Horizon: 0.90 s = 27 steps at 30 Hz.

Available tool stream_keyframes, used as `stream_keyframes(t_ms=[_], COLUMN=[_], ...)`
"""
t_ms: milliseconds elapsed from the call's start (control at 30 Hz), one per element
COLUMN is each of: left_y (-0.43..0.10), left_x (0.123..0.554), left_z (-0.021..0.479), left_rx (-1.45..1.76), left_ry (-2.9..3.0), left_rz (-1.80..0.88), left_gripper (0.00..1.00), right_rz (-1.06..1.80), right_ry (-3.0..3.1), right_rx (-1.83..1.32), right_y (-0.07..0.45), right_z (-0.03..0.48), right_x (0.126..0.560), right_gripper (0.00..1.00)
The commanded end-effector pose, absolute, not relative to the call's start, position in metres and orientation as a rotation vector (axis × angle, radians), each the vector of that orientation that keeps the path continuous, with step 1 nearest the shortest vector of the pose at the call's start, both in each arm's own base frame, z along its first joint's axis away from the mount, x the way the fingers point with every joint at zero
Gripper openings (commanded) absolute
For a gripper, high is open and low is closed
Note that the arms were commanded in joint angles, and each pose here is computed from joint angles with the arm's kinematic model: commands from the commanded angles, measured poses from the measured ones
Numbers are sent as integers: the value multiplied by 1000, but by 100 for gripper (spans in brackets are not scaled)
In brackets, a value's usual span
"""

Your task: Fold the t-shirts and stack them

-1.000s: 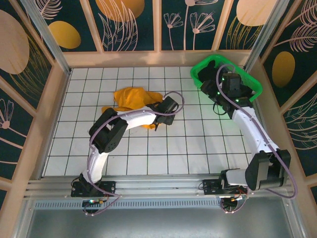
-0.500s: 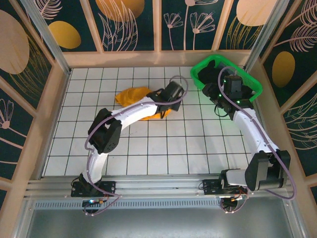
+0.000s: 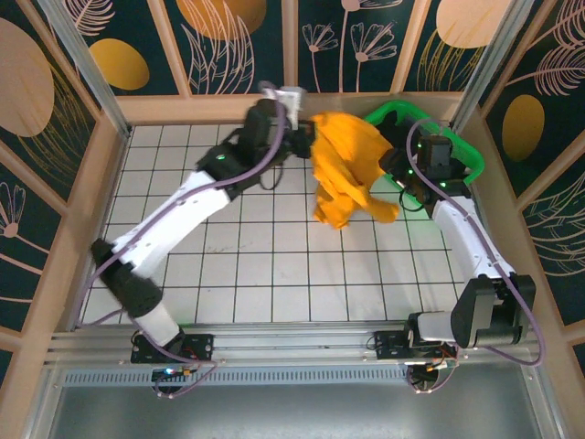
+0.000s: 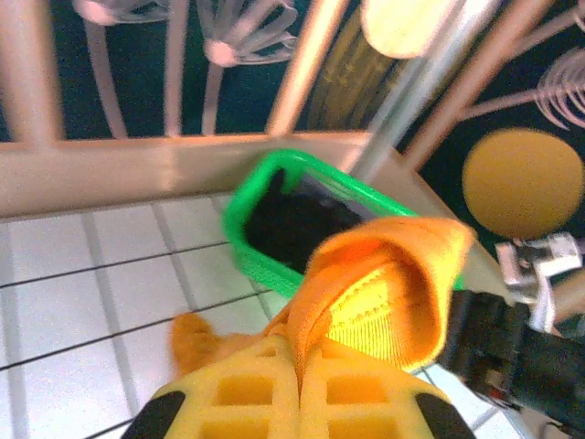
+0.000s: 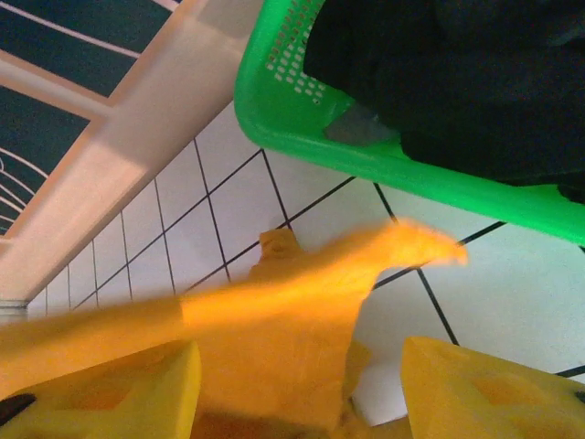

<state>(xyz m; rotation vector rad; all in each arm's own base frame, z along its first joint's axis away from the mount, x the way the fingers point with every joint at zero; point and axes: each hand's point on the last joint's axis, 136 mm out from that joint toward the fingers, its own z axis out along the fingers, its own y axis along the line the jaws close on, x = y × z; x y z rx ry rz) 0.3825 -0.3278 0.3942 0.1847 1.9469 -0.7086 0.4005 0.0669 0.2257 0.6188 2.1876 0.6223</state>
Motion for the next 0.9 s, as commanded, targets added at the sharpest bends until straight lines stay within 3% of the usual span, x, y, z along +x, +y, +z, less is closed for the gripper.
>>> stream_keyframes(t_ms=[0,133,333,600,867], left_y=[-248,-188,-87,-74,-77], left_x=[398,392,358,342,347], left_z=[367,315,222,172,172], left_rx=[-57,-197,-502,-498,-467], left_ry=[1969,2023,2141,2218,2222], left_rz=[-575,-455,42,124,134], left_gripper=[0,0,0,0,0], right_rz=[647,676,652,589,621], right_ry=[2234,2328,2481,2537,2520], right_rx=[566,503,445,407,497], right_y=[89,121,156,170,184], right_z=[216,190,141,110,88], right_x=[398,384,368,393,441], right_gripper=[62,64,64,62,62])
